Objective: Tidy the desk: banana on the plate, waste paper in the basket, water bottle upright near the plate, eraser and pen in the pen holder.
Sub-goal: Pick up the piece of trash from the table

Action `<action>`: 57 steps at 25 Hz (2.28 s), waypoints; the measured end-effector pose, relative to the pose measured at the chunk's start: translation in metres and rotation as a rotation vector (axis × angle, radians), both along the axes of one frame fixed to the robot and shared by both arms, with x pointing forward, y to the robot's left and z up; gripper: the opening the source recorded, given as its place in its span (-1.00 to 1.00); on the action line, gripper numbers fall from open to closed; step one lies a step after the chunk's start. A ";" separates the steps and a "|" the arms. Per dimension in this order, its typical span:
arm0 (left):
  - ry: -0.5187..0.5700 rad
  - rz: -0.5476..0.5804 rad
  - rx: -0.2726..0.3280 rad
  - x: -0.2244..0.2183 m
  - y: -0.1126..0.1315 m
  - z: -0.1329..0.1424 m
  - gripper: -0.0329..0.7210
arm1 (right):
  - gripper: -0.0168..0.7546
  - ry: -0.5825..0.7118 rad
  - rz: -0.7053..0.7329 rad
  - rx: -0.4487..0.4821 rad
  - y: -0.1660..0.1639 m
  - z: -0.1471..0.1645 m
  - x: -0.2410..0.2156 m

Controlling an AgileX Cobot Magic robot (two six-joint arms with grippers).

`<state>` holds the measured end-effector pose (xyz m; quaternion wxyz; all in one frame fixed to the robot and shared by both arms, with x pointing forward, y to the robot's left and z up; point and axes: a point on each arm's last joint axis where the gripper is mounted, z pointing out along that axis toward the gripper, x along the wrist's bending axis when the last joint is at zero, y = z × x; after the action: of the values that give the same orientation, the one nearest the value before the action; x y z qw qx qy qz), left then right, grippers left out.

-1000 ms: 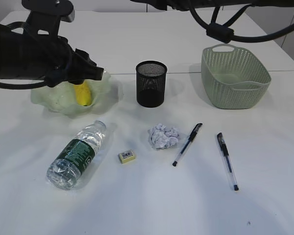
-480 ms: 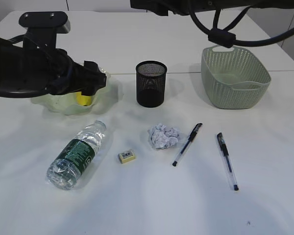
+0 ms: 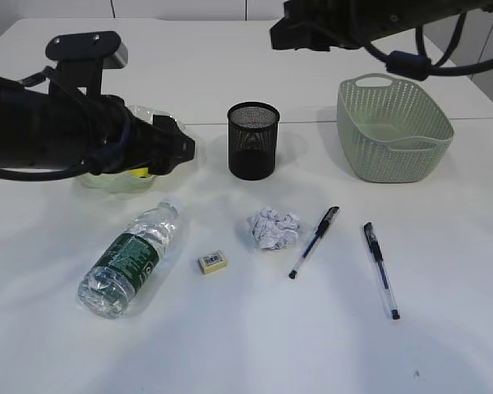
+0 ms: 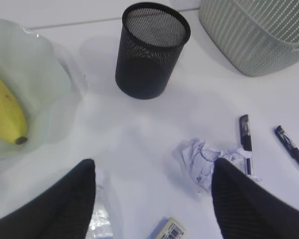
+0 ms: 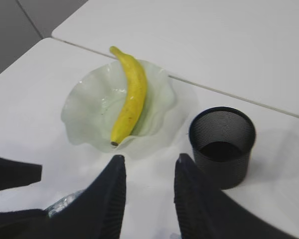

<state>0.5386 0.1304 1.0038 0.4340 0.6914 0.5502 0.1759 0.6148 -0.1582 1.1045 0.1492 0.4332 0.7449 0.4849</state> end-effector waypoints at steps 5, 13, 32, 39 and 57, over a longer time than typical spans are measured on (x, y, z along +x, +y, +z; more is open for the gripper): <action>0.035 -0.007 0.016 -0.007 0.003 -0.012 0.46 | -0.31 0.060 -0.124 0.010 -0.031 0.005 0.002; 0.034 -0.012 0.019 -0.007 0.003 -0.012 0.46 | -0.31 0.204 -0.329 -0.157 -0.055 -0.011 0.001; 0.028 -0.002 0.039 -0.006 0.005 -0.012 0.46 | -0.34 0.438 -0.459 -0.283 -0.071 -0.057 -0.021; 0.052 0.041 0.054 0.001 0.017 -0.021 0.46 | -0.36 0.411 -0.460 -0.288 -0.073 -0.043 -0.029; 0.150 -0.039 0.147 -0.009 0.019 -0.062 0.46 | -0.36 0.408 -0.460 -0.291 -0.074 -0.037 -0.033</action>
<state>0.5295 0.1497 0.9417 0.3432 0.7430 0.5532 0.1551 0.5815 -0.2323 1.0673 0.1629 0.6521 0.7035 0.2306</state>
